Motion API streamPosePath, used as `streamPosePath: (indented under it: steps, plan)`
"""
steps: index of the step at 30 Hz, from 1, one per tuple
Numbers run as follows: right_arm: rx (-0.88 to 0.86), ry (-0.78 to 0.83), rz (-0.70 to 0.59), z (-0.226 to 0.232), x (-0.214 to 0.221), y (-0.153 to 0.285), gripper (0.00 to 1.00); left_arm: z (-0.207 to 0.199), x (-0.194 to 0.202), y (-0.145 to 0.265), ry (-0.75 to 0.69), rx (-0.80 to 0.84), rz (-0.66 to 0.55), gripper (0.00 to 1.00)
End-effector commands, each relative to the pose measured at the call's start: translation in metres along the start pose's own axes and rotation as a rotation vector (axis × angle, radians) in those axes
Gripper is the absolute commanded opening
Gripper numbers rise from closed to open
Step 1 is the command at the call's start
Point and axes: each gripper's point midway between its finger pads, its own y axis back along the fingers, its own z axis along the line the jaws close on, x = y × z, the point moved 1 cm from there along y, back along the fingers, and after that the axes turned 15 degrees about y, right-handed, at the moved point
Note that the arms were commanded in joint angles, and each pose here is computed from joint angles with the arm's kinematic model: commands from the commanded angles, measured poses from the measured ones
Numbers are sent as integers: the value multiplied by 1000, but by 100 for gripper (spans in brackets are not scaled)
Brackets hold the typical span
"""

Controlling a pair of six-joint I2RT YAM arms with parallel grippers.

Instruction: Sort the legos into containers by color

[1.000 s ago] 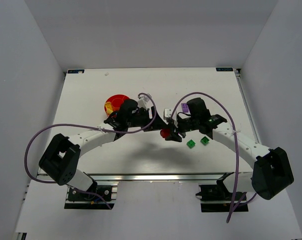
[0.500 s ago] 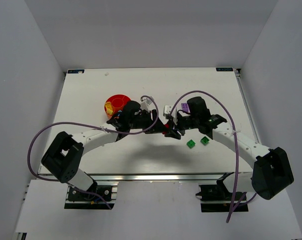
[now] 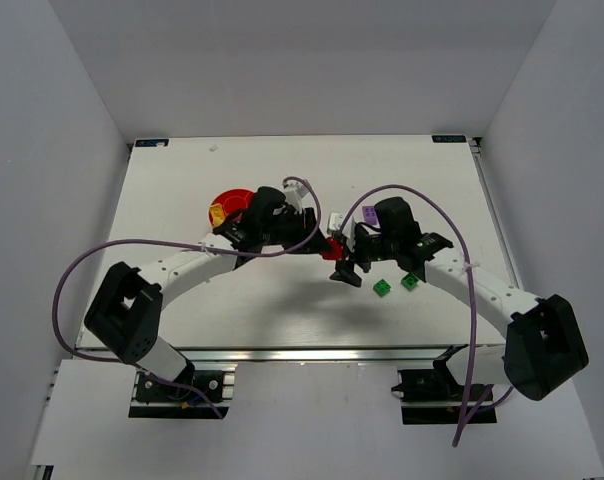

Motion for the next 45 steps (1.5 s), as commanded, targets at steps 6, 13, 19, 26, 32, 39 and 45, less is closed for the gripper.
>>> streamPosePath:
  steps: [6,13,19,26,32,39,45]
  plan:
    - [109,3,26,-14,3,12,89,18,-106,78,-425,-383,-284,3]
    - [133,0,16,-16,4,20,89,67,-172,119,-600,-677,-348,2]
    - [115,-7,-16,-13,0,24,89,73,-219,146,-745,-747,-398,1]
    - [124,-1,-46,-14,-6,33,89,103,-242,154,-830,-790,-351,1]
    - [110,-13,-59,-12,-5,35,89,132,-252,148,-856,-783,-242,0]
    - [114,-27,-67,-14,-1,40,89,138,-255,147,-939,-705,-204,0]
    - [108,-30,-67,-13,1,40,89,140,-242,142,-950,-620,-151,0]
